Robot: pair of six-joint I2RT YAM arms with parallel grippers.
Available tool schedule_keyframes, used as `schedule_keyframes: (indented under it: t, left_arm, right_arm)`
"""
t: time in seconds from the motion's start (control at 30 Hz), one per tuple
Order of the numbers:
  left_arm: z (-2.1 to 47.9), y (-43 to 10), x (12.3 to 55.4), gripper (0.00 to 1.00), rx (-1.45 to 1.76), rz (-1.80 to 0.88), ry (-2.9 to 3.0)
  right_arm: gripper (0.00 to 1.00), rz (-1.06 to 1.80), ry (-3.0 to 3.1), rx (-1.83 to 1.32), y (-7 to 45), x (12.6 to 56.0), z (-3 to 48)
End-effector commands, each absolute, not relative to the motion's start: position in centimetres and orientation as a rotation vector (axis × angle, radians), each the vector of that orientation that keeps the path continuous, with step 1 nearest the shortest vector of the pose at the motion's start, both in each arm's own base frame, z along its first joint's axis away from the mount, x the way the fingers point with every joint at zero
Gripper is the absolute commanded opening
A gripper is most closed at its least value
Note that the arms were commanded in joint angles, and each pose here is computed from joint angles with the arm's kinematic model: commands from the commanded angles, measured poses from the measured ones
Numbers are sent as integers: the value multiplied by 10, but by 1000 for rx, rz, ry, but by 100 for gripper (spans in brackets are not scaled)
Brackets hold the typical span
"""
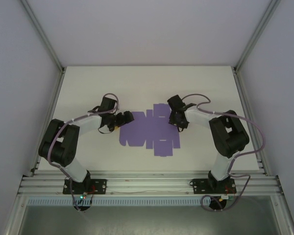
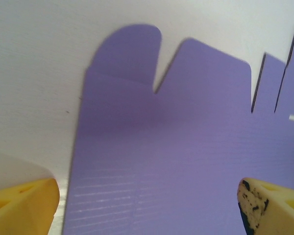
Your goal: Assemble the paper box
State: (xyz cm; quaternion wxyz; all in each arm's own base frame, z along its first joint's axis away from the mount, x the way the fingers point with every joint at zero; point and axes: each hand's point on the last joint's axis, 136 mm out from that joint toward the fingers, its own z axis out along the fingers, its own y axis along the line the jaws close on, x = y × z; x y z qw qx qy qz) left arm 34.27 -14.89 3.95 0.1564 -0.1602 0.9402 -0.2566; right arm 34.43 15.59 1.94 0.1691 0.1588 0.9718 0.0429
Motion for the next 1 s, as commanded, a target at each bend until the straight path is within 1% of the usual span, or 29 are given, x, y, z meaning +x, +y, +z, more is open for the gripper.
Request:
schedule_keyframes:
  t: [0.0, 0.13, 0.27, 0.37, 0.43, 0.67, 0.77, 0.83, 0.9, 0.97]
  left_arm:
    - [40, -157, 318, 96, -364, -750, 2772]
    - [41, -173, 319, 96, -370, -892, 2759]
    - [42, -201, 326, 94, -395, -1166, 2698]
    - [68, -224, 334, 93, -379, -1439, 2568]
    - [93, -232, 339, 93, -349, -1545, 2467]
    - [175, -236, 343, 92, -186, -1620, 2256]
    - [201, -237, 339, 92, -125, -1649, 2180]
    - [212, -238, 336, 88, -86, -1649, 2152]
    - [218, -239, 332, 88, -48, -1658, 2138]
    - [212, -239, 330, 87, -40, -1615, 2184]
  right_arm:
    - [42, -60, 2860, 405, 135, 320, -12]
    - [42, 5, 2856, 430, 139, 315, -17]
    - [42, 66, 2847, 466, 143, 311, -23]
    - [42, 133, 2868, 485, 151, 308, -31]
    - [42, 168, 2864, 497, 154, 308, -34]
    - [42, 160, 2861, 496, 151, 304, -36]
    - [42, 150, 2869, 498, 149, 302, -39]
    - [42, 157, 2869, 500, 150, 302, -40]
    - [42, 167, 2864, 495, 151, 303, -40]
    - [42, 175, 2858, 494, 152, 305, -40]
